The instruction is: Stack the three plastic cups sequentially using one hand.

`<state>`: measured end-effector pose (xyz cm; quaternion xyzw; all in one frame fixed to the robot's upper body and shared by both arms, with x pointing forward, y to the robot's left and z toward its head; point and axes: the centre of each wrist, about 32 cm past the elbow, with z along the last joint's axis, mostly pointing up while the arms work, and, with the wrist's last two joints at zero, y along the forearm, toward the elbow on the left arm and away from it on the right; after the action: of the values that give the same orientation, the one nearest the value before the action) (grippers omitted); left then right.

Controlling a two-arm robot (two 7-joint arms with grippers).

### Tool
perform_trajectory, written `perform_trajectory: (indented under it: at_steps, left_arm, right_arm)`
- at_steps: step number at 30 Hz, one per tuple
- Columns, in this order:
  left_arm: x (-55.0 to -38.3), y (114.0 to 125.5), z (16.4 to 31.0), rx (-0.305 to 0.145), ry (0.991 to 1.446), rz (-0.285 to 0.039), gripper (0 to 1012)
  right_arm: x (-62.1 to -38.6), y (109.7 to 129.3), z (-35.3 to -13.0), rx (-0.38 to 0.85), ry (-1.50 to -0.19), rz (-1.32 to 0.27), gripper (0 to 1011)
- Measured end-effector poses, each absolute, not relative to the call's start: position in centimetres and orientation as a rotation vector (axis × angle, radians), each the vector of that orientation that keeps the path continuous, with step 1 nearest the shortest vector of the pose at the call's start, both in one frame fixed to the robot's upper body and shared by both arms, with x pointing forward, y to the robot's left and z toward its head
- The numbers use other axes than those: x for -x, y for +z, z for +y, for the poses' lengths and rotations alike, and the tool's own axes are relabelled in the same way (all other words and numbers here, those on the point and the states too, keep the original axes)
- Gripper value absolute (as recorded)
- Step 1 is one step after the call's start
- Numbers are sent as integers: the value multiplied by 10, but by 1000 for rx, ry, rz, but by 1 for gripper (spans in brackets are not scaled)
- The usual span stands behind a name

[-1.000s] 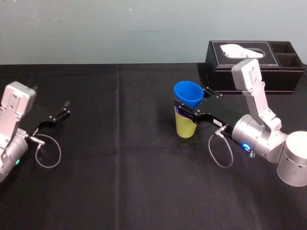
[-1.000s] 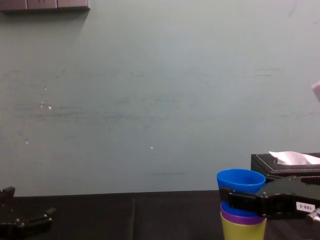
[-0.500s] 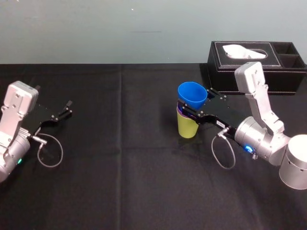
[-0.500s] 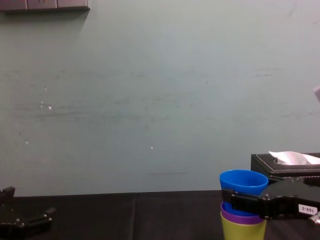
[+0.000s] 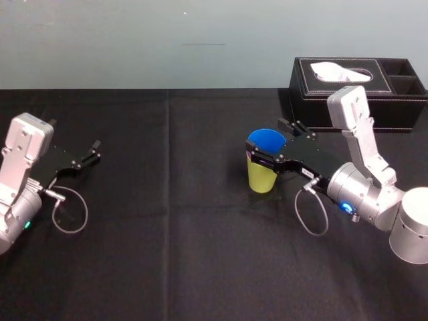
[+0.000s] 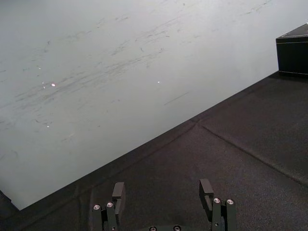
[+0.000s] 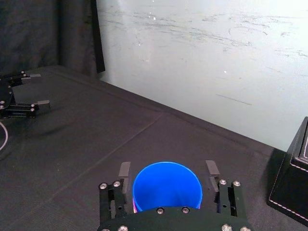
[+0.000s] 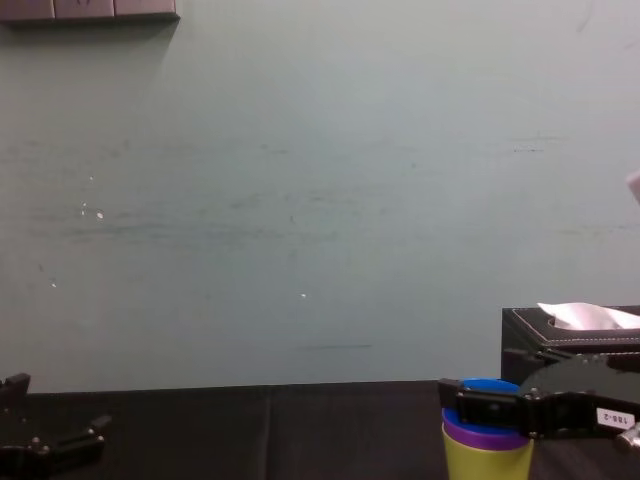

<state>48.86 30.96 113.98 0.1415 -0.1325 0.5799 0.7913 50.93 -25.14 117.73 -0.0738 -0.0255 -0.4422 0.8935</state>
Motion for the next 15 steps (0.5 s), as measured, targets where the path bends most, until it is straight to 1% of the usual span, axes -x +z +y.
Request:
perform_trajectory:
  at_steps: [1, 2, 4, 15]
  left_arm:
    - [-489, 1140, 310, -304, 1248, -285, 1011]
    - [-489, 1140, 310, -304, 1248, -285, 1011]
    - [-489, 1140, 310, -305, 1248, -285, 1011]
    - [-489, 1140, 310, -304, 1248, -285, 1011]
  right_arm:
    - [-509, 1177, -251, 153, -917, -53, 924]
    - [-509, 1177, -251, 153, -917, -53, 977]
    - [-509, 1178, -251, 153, -917, -53, 1003]
    - [-509, 1178, -252, 150, -919, -53, 1000]
